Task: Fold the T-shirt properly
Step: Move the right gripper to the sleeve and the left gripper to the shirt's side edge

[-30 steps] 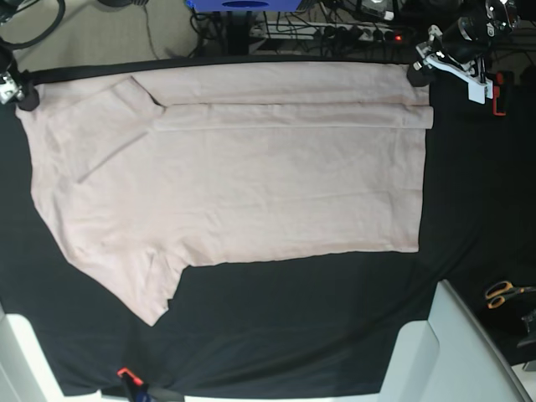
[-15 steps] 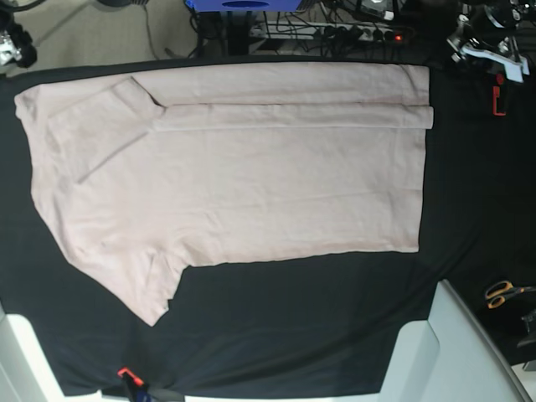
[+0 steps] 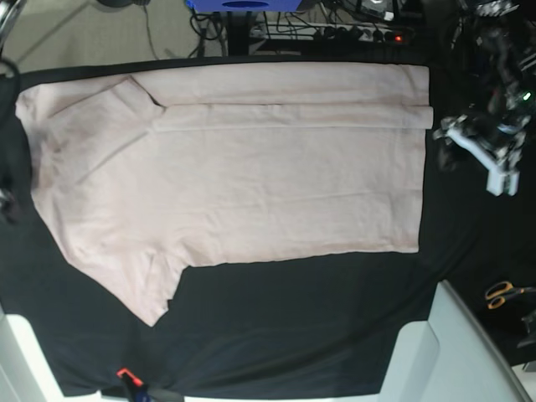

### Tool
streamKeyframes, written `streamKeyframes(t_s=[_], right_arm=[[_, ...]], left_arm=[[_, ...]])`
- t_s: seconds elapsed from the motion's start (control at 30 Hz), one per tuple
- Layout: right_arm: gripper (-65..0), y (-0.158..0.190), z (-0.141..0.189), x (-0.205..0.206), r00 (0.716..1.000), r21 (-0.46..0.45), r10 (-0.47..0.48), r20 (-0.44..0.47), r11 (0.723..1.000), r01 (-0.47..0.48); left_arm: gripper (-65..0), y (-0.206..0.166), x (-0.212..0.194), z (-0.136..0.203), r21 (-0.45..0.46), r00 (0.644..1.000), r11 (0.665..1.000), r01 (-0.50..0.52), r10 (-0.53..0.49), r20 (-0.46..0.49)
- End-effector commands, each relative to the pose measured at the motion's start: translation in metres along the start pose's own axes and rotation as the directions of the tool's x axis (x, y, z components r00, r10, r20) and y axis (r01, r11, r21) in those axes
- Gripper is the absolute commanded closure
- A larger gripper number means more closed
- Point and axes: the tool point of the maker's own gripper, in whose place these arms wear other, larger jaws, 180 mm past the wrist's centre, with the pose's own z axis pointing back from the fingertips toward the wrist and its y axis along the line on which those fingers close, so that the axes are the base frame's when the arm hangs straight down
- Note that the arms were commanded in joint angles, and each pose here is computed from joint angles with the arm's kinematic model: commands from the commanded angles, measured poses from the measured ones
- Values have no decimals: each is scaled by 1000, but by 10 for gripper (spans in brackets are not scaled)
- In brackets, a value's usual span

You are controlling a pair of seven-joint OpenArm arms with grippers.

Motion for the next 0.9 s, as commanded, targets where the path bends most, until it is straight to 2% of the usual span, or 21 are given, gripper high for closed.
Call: streamKeyframes(t_s=[0.0,0.17,0.3,0.4,0.5,0.73,0.8,0.87], right_arm=[[-440,-2,-4,32,998,7,30,61,999,-31],[-440,1,-53,37,999,15,-7,53,1000,7],[-440,2,-71,27,1000,-16,4,25,1000,-4],[-440,15,-85,7,999,-24,45,-27,999,-46],[-440,12,-91,-3,994,-91,98,-53,991,-103],[-438,10,-96,-19,970,-137,203,-135,965,-221],[-417,6,-96,-19,965,-161,220,-143,957,-241],[-345,5,-95,-19,961,-165,232,-150,953,-255]], left_arm=[[-411,4,13,1,22,999,1000,19,-20,30],[-410,3,21,-2,33,999,999,25,-27,43],[-410,4,16,-2,34,999,999,24,-25,29],[-410,6,9,-5,34,1000,999,16,-17,11],[-410,6,3,-7,31,1000,999,7,-7,-2],[-410,5,-1,-9,26,1000,1000,-4,4,-9],[-410,5,-1,-9,26,1000,1000,-4,4,-9],[-410,5,0,-9,26,1000,1000,-5,5,-8]])
